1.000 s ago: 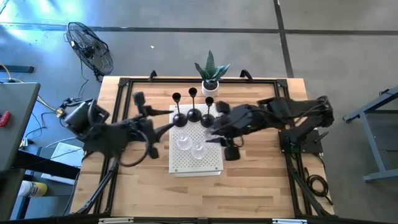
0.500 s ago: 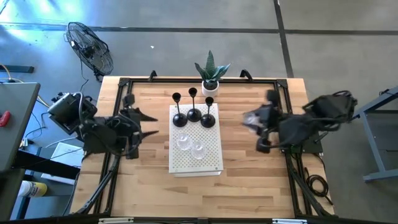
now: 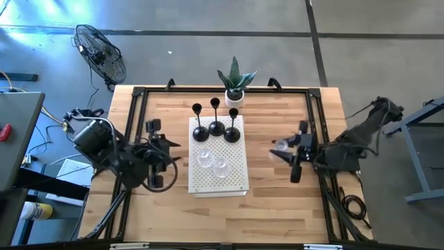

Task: Pick & Place candle stick holders
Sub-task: Put the transparent glass candle holder on the shelf

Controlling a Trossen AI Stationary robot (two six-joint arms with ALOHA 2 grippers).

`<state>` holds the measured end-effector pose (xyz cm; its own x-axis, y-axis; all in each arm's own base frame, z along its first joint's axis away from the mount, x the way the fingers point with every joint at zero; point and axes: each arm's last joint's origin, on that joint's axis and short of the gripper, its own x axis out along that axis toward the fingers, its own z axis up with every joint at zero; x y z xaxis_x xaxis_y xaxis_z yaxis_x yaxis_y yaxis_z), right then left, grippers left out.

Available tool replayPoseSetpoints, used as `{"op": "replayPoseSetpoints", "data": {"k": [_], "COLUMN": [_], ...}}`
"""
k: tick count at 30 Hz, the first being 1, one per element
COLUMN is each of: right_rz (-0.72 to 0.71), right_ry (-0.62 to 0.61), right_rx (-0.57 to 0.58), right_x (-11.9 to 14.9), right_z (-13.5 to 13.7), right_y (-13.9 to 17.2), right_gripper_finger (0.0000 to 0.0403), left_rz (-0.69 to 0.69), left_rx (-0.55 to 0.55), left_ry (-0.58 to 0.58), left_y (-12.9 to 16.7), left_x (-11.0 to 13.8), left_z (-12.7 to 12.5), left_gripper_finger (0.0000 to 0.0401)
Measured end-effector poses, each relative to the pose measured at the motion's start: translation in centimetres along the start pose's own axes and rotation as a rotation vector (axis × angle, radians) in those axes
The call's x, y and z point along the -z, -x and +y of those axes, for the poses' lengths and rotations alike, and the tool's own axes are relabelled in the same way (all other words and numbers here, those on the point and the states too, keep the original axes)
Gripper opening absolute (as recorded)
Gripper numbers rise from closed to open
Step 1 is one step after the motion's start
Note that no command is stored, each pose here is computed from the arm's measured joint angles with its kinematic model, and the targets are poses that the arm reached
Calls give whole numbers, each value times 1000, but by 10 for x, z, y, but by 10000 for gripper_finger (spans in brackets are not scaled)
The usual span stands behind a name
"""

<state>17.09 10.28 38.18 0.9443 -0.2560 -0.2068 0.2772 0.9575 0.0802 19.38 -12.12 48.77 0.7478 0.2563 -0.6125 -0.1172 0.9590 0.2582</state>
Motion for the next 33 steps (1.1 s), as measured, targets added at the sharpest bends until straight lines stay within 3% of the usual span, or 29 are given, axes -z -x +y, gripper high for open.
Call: {"op": "replayPoseSetpoints", "data": {"k": [8,14,21,33], "right_rz": [-198,-178,-136,3], "right_ry": [-82,-71,-76,-88], "right_rx": [-217,-300,-390,-403], "right_x": [45,67,78,107], "right_z": [-25,-46,-60,-77], "right_y": [-43,-84,-120,-158], "right_gripper_finger": [117,117,117,117], "left_rz": [12,11,62,131], "left_rx": [-28,-25,10,63], "left_ry": [-77,-148,-96,-24], "left_y": [-5,-4,-12,-26], "left_x": [2,3,0,-3], "left_z": [-3,0,16,35], "left_gripper_finger": [141,128,119,119]}}
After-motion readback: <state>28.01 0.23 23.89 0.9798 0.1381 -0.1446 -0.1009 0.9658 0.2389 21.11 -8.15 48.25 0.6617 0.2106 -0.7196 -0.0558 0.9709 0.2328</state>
